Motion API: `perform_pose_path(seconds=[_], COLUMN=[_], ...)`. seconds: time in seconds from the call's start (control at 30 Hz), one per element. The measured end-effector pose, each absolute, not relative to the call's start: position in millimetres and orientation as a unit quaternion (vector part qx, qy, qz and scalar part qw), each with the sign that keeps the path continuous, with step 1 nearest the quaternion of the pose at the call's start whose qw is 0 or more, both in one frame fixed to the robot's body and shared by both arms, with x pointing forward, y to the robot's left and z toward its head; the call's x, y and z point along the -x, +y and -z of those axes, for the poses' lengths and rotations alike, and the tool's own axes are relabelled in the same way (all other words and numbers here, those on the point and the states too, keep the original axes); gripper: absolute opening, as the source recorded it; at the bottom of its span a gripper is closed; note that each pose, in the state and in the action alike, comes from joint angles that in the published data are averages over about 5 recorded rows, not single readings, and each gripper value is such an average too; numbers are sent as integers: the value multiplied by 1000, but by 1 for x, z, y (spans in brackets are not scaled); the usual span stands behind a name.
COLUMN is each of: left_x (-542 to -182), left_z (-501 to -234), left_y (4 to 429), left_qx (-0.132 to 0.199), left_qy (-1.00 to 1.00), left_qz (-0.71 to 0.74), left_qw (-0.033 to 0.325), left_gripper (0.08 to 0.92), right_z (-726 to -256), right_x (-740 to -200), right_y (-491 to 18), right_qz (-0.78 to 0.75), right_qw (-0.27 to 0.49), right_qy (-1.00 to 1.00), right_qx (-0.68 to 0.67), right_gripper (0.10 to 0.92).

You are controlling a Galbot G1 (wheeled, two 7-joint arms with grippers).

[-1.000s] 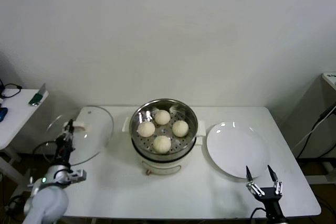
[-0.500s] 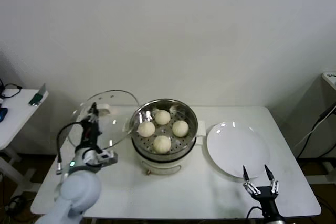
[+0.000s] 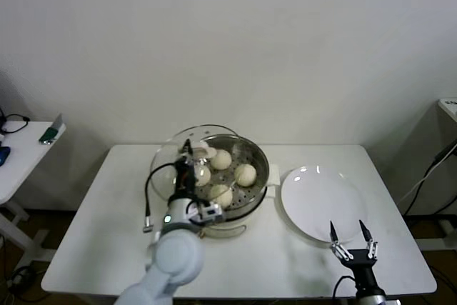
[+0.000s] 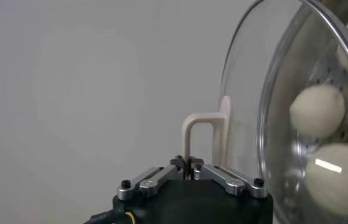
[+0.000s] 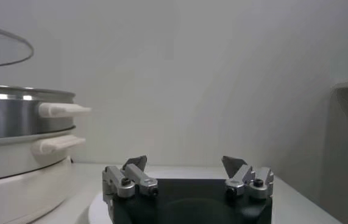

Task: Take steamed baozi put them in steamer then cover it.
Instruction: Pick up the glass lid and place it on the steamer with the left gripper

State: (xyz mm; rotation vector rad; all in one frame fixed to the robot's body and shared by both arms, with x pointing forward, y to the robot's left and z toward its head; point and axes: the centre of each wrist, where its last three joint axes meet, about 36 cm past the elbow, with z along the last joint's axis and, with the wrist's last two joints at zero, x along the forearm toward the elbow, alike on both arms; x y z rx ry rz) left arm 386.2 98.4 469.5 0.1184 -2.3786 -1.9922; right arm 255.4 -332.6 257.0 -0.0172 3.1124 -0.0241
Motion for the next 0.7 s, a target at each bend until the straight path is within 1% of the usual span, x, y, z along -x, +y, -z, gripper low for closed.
perform_pose_path(seconds=[0.17, 0.3, 0.7], left_x=[-389, -392, -406], left_z=[-464, -457, -432], left_y=[68, 52, 36], left_qx=[-27, -23, -27], left_qy=[-763, -757, -732], left_qz=[645, 653, 681], left_qw=[10, 8, 15], left_gripper=[134, 134, 134], right_z=[-255, -255, -256], right_x=[-255, -255, -255], right_y=[-335, -336, -339], right_qz=[6, 5, 5], right_qw=[17, 20, 26], right_qy=[1000, 1000, 1000], right_qx=[1, -3, -13], right_gripper=[823, 823, 823])
